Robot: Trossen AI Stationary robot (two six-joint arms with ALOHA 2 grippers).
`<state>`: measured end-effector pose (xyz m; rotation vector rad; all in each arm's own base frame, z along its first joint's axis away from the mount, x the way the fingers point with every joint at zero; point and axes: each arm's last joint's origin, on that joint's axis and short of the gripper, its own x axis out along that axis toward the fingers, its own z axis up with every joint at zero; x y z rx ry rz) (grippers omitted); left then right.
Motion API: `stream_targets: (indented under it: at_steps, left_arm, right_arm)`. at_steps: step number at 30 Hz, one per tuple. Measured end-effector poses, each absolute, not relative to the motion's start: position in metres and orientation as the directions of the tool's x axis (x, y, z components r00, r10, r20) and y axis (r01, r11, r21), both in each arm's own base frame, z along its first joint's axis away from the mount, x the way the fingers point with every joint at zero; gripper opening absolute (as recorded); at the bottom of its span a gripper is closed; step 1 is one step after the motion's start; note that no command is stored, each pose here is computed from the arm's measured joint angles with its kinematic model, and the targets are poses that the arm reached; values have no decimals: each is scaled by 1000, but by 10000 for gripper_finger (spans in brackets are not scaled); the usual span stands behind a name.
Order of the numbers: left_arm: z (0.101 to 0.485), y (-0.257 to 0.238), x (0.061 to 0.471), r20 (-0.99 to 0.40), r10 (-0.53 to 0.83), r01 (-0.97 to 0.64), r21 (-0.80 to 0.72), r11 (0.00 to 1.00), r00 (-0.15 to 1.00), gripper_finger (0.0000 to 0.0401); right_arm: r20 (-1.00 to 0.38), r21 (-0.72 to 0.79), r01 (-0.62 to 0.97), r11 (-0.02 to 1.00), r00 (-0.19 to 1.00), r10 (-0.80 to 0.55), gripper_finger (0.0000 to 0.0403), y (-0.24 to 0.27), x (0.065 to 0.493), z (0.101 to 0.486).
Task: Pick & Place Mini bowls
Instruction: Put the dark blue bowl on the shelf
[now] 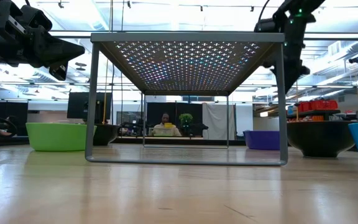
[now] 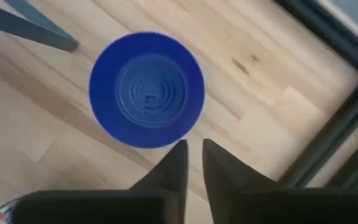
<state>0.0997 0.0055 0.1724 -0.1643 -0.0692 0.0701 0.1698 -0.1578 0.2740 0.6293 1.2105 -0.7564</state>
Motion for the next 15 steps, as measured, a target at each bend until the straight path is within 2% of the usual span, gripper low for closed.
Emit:
stream_targets:
  at_steps: [15]
  left_arm:
    - [172, 5, 100, 63, 75, -64, -166, 984, 995, 14]
  right_arm:
    - [-964, 67, 853, 517, 189, -187, 199, -158, 170, 241]
